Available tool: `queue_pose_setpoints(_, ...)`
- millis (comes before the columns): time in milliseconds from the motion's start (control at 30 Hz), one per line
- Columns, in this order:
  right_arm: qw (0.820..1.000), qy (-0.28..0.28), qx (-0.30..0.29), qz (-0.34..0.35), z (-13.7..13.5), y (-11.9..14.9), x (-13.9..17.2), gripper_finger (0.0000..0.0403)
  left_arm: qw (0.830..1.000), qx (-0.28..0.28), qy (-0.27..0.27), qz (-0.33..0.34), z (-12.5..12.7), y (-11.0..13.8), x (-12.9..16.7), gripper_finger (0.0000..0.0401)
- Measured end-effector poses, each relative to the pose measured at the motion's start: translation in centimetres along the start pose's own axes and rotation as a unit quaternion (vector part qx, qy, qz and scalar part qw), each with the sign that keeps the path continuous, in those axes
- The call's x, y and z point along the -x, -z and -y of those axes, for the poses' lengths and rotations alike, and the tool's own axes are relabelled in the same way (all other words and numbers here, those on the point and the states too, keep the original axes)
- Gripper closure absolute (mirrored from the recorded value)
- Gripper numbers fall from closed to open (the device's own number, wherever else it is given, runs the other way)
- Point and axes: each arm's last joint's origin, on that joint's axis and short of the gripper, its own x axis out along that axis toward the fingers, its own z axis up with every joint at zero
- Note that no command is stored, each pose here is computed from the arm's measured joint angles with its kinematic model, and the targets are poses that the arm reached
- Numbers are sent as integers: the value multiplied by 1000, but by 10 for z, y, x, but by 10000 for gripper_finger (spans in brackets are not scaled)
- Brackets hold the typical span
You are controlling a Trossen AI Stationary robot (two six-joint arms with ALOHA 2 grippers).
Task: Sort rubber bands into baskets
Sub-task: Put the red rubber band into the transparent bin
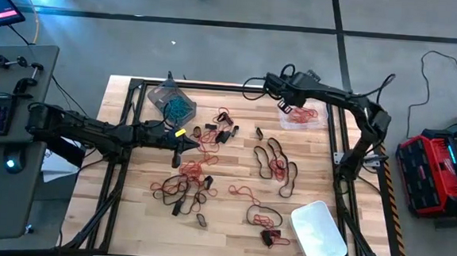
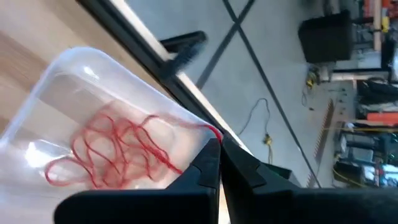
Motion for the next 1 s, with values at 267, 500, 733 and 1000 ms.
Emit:
queue_pose_setpoints(267, 996, -81, 13, -38, -12, 10, -33, 403, 1000, 0, 0, 0, 0, 0, 0, 401)
queue_pose_setpoints(500, 994, -92, 26, -51, -14, 14, -35, 381, 1000, 8, 0, 0, 0, 0, 0, 401)
queue_pose_setpoints(733, 996, -73, 38, -39, -20, 15, -23, 292, 1000, 4, 0, 0, 0, 0, 0, 401)
queue_pose_setpoints(1000, 992, -114, 44, 6, -25, 25, 20, 379, 1000, 4, 0, 0, 0, 0, 0, 401)
